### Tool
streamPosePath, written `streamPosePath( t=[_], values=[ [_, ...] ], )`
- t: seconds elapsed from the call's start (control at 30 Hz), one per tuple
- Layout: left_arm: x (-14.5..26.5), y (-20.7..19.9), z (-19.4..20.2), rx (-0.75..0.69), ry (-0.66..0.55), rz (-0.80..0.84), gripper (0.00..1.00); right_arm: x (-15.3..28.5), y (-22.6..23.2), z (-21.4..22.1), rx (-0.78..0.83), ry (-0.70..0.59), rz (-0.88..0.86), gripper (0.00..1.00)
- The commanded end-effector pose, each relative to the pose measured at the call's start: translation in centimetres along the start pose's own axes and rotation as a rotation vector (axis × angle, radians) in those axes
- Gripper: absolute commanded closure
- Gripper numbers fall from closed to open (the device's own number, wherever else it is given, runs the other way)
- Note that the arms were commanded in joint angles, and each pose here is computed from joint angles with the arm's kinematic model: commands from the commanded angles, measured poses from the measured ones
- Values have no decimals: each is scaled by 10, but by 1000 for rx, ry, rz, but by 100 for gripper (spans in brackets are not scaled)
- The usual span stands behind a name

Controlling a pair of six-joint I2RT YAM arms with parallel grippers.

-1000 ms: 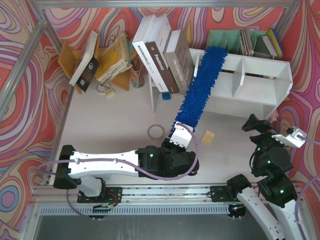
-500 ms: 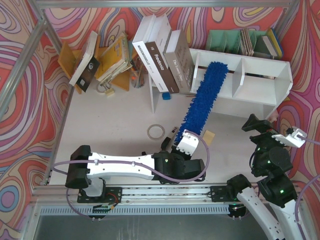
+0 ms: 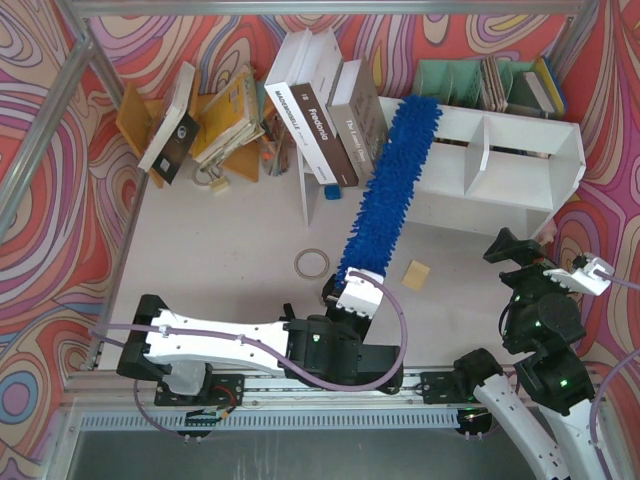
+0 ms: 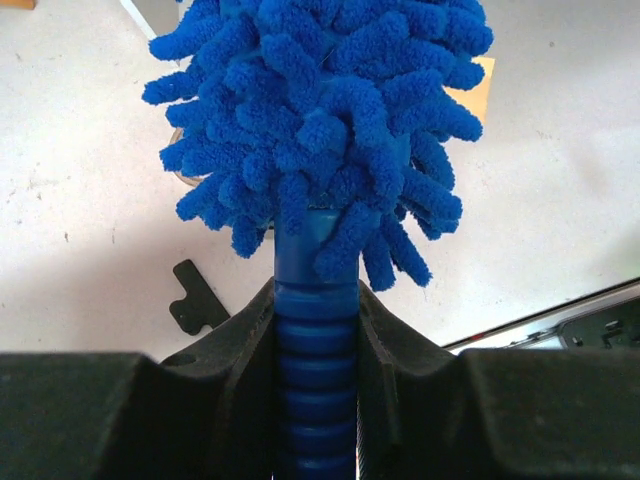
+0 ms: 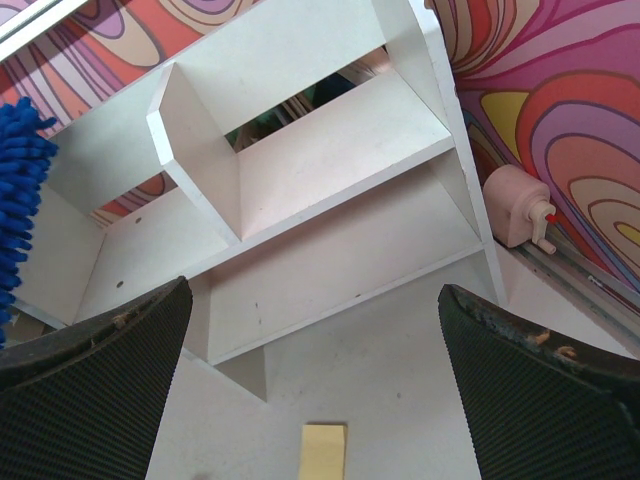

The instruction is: Dust the bookshelf with a duster

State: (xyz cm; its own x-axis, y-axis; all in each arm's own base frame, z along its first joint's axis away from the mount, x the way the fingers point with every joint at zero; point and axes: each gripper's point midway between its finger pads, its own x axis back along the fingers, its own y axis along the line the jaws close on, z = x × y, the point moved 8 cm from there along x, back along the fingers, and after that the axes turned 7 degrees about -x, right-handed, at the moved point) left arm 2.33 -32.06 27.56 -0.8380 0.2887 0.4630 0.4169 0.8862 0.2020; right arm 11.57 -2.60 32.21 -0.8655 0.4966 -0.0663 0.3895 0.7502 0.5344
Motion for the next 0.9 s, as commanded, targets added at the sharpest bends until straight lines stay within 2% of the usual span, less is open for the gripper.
streamPosePath(
  t=[0.0, 0.47, 0.7, 0.87],
  values=[
    [5, 13, -8, 32, -37, -47, 100, 1, 2, -7, -23, -12, 4, 1],
    [1, -10, 28, -51, 163, 41, 100, 1, 2, -7, -22, -9, 4, 1],
    [1, -8, 36, -52, 186, 55, 100, 2, 1, -7, -26, -11, 6, 1],
    [3, 0, 20, -86, 117, 25, 100, 2, 1, -7, -26, -10, 2, 1]
  ],
)
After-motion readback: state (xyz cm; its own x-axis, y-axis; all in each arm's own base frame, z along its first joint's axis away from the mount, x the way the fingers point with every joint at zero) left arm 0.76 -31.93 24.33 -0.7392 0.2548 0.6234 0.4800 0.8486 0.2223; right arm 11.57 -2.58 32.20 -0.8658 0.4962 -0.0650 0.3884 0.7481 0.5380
